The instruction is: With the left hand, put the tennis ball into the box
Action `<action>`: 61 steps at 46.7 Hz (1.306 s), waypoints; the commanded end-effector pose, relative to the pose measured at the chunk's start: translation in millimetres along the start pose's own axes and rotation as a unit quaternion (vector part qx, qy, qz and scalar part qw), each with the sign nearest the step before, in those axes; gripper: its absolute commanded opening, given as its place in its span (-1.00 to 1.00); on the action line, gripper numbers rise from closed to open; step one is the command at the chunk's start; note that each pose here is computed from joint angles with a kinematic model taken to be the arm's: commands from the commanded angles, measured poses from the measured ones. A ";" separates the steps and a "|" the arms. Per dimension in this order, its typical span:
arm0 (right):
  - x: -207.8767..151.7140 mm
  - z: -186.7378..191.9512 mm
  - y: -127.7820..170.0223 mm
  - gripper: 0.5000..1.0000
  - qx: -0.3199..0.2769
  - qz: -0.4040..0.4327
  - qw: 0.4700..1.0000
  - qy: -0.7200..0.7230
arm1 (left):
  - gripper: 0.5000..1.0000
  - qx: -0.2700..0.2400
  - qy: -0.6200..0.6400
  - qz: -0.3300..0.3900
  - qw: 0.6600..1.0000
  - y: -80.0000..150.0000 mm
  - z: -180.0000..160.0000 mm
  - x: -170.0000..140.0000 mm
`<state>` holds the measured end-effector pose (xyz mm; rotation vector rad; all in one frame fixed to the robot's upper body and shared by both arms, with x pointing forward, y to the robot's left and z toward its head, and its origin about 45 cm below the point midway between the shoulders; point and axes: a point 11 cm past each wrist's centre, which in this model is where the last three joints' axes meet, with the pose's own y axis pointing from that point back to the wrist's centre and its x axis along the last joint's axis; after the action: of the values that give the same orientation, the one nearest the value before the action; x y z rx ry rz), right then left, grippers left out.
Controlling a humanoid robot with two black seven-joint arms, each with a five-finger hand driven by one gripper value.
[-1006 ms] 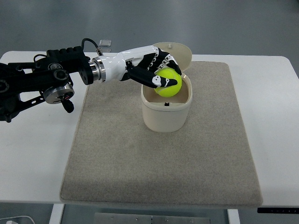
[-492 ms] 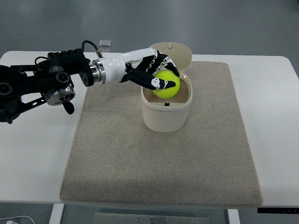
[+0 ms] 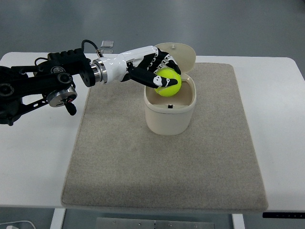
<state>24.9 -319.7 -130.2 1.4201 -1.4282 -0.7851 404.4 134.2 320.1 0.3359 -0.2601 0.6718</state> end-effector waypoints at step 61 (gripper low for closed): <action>0.0 0.0 0.0 0.75 0.000 0.000 1.000 0.000 | -0.19 -0.233 0.225 0.165 0.932 47.5 79.3 91.0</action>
<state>24.8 -319.7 -130.2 1.4198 -1.4283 -0.7847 429.0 179.4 434.3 -0.2883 -0.0788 0.9381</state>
